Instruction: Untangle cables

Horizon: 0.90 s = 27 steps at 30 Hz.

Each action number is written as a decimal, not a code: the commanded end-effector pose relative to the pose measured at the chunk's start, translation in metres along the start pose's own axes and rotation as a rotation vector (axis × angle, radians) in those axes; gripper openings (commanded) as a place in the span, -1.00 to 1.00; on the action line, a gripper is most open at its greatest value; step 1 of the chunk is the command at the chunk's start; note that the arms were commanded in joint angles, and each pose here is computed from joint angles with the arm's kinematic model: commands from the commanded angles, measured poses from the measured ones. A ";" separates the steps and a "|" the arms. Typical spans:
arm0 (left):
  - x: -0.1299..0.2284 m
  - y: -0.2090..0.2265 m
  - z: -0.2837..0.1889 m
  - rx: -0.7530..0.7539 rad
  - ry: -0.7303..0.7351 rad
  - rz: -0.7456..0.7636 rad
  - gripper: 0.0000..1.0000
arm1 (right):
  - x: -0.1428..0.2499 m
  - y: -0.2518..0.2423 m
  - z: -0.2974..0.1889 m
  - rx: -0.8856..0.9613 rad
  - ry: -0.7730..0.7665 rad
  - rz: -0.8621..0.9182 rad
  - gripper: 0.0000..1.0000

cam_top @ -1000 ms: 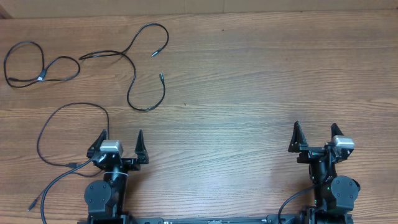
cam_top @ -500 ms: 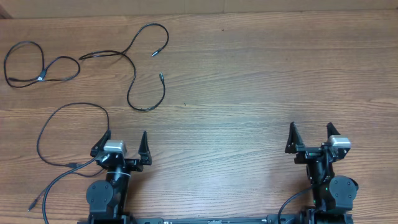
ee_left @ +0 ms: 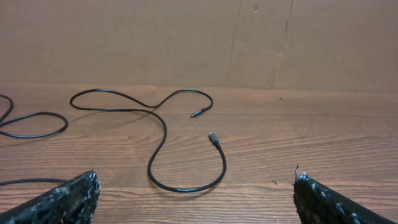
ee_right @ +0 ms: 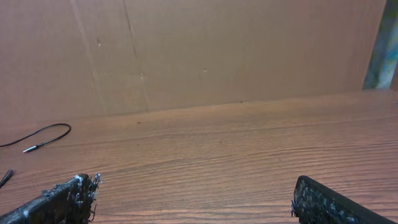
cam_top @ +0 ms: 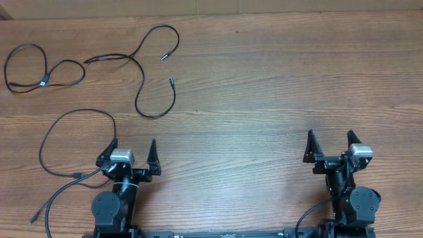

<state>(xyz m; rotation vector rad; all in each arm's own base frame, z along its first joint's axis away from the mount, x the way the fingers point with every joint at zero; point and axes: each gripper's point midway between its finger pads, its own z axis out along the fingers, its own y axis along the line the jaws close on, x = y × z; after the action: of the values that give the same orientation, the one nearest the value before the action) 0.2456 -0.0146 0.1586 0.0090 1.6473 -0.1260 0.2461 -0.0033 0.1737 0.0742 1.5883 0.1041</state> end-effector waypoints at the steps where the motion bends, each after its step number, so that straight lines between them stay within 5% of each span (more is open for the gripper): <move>1: 0.001 -0.002 0.000 0.008 -0.006 0.023 0.98 | 0.002 0.001 0.000 -0.004 -0.004 0.003 1.00; 27: 0.001 -0.009 0.000 0.036 -0.005 0.025 0.99 | 0.003 0.006 0.000 -0.026 -0.002 0.003 1.00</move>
<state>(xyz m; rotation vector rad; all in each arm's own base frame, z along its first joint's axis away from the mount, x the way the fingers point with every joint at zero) 0.2452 -0.0211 0.1586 0.0307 1.6475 -0.1461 0.2462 0.0014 0.1739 0.0590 1.5885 0.1189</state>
